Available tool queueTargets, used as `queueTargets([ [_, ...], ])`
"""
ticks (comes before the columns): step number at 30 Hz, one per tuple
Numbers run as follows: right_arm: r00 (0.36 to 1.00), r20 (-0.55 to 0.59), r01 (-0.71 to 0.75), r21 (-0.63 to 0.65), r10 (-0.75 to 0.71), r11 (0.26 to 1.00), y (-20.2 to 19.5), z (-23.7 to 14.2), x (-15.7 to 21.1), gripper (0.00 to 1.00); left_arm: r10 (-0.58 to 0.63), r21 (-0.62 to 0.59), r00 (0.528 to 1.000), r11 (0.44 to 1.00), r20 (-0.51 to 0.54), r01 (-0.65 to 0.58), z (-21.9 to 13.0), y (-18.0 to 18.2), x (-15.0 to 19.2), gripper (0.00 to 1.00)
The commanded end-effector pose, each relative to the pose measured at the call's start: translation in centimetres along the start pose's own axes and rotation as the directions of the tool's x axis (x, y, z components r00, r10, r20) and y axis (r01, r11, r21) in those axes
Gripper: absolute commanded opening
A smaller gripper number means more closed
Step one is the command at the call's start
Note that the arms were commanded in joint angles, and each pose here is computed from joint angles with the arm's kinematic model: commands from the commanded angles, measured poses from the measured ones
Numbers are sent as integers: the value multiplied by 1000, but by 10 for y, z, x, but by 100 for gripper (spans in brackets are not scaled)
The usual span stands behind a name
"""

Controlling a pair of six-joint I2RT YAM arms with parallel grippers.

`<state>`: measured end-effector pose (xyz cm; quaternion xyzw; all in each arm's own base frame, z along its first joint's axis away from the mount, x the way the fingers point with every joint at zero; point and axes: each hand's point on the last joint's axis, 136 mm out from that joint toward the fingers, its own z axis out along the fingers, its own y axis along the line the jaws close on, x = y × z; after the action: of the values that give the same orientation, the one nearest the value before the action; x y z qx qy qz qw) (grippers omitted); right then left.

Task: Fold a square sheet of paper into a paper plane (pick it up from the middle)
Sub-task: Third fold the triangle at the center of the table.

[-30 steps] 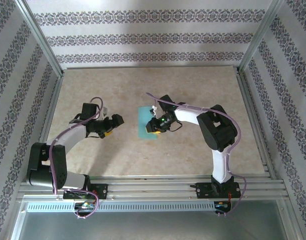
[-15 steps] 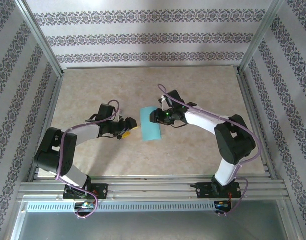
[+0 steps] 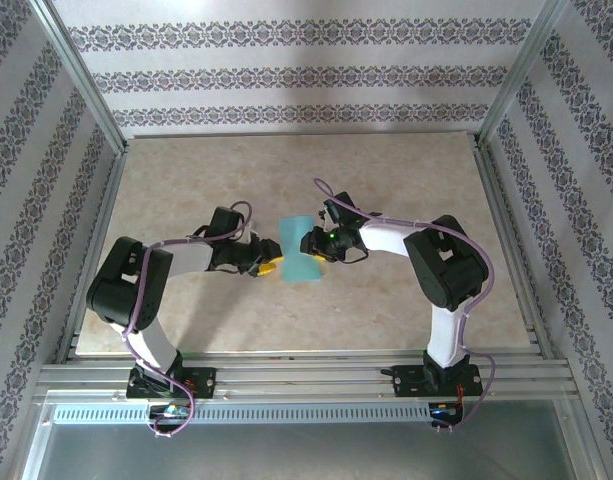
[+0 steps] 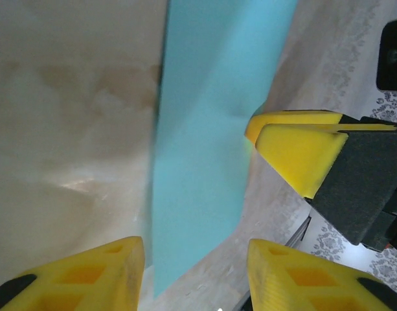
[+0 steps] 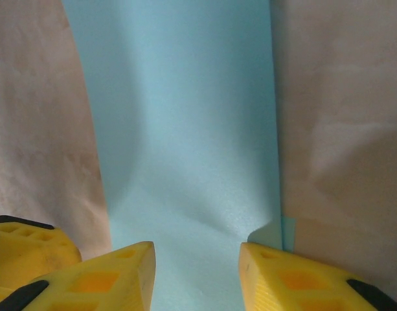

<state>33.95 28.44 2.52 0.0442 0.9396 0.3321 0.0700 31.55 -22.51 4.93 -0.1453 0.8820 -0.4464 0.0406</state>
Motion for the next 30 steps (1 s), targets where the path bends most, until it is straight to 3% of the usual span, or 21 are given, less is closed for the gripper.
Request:
queueTargets([
  [1,998,-41,-37,25,38,999,-21,9,9,42,26,36,999,999,-27,-25,7,-15,0,43],
  [13,997,-56,-41,52,44,998,-32,11,13,42,1,-77,999,997,-42,-4,14,6,3,43],
  [17,998,-56,-40,53,43,998,-33,11,13,42,6,-57,999,998,-48,-9,18,2,-1,49],
  [23,998,-52,-38,55,41,998,-34,10,12,42,-4,-23,999,1000,-53,3,25,-3,-6,43],
  [30,998,-53,-40,57,43,998,-34,11,13,42,5,-7,998,1000,-62,-5,29,-9,-8,42],
])
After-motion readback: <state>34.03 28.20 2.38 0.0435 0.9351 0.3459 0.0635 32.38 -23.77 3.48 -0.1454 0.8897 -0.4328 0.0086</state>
